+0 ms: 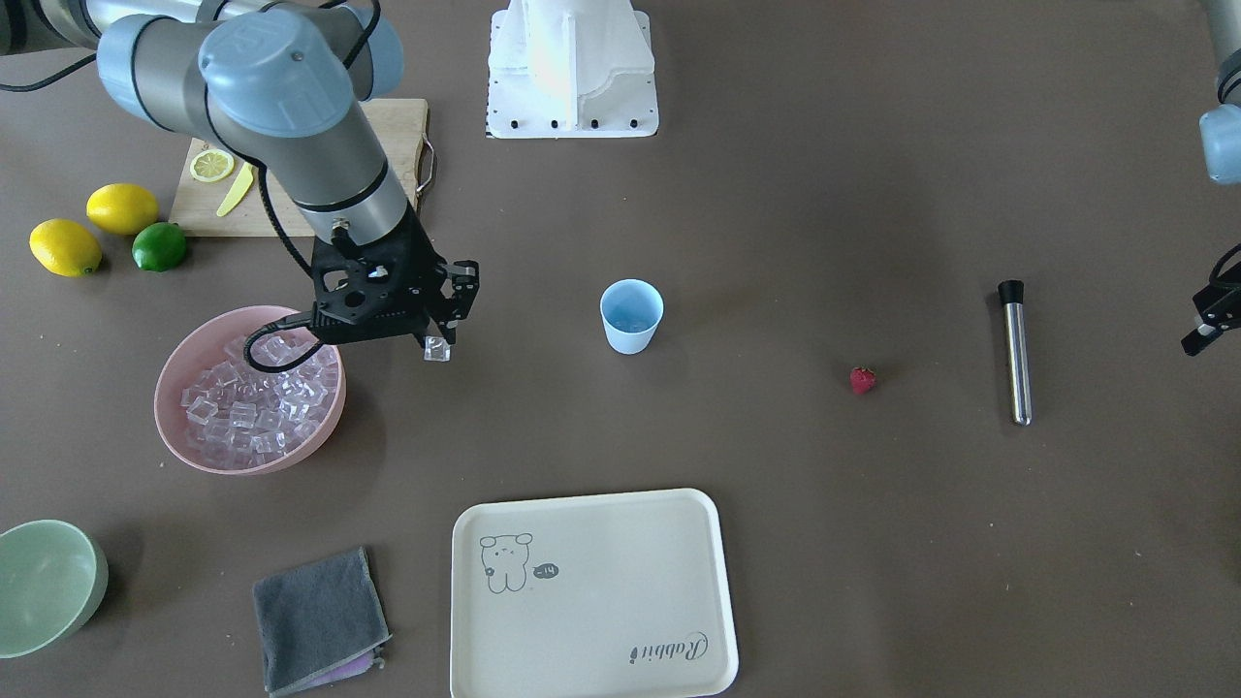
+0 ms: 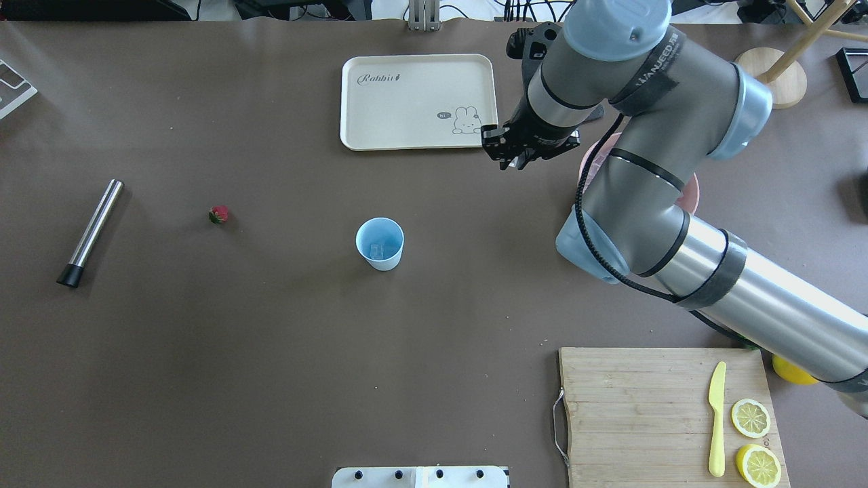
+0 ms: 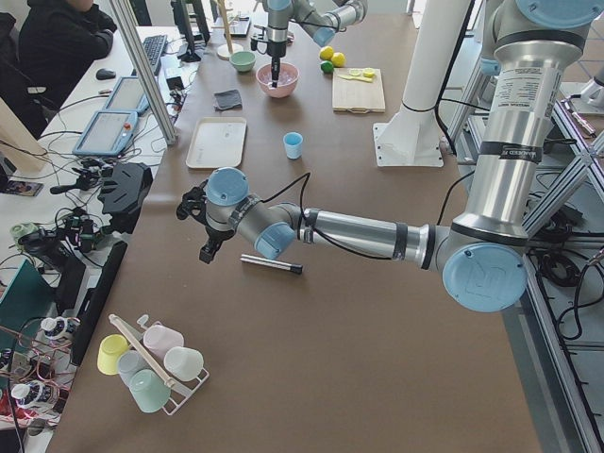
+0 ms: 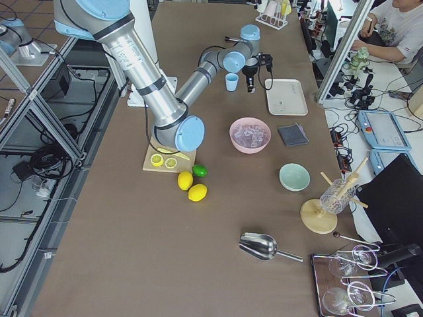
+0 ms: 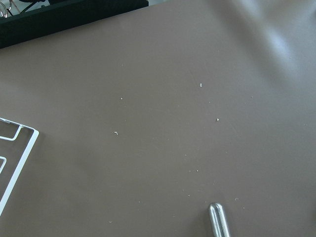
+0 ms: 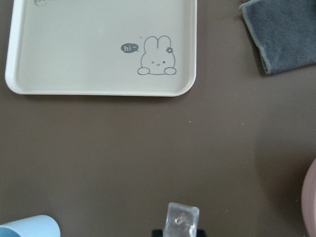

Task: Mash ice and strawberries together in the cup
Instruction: 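Carry the second ice cube with the right gripper over the cup, then open the right gripper to drop the ice cube into the cup, then grasp the red strawberry with the left gripper while the right arm withdraws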

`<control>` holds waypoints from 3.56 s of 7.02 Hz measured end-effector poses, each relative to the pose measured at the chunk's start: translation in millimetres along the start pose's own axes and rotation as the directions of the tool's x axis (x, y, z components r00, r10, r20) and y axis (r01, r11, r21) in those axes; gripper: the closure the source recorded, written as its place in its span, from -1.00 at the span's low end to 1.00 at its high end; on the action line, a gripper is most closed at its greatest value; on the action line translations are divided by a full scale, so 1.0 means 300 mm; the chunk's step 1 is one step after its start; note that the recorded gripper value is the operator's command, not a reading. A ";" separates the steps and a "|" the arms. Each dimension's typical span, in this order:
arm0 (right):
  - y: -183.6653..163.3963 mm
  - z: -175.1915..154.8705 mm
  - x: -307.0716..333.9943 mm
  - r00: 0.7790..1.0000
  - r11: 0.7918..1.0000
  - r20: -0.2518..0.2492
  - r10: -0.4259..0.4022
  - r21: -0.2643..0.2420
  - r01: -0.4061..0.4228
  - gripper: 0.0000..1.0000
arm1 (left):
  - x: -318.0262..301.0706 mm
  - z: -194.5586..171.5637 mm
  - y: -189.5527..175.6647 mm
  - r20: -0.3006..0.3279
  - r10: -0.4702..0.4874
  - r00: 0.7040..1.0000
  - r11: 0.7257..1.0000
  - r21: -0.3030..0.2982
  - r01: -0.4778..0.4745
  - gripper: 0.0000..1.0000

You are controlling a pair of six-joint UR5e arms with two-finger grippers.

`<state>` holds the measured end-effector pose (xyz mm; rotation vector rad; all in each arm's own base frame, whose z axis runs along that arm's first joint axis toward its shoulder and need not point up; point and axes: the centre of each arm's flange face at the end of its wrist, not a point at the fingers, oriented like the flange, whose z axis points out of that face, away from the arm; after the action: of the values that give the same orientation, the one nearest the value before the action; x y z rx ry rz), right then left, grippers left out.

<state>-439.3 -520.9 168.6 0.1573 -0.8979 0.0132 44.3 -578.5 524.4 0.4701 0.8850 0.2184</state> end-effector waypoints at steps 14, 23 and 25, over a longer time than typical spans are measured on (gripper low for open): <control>0.261 0.221 -0.546 0.991 0.990 -0.005 0.137 0.047 -0.136 -0.86 | 0.223 0.068 -0.089 -0.062 0.018 0.998 1.000 -0.004 -0.018 -0.94; -0.070 -0.152 1.008 0.990 0.992 -0.077 -0.117 -0.053 0.113 -0.91 | 0.952 0.542 -0.167 0.049 -0.010 0.999 0.999 -0.052 0.013 -0.94; 0.018 -0.299 1.567 0.972 0.972 -0.078 -0.223 -0.089 0.216 -0.91 | 1.036 0.615 -0.108 0.041 0.007 0.999 0.997 -0.083 -0.004 -0.94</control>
<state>-76.9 -528.3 480.8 0.1794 -0.7882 -0.2208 381.5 -547.1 393.7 0.3982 0.8315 0.2491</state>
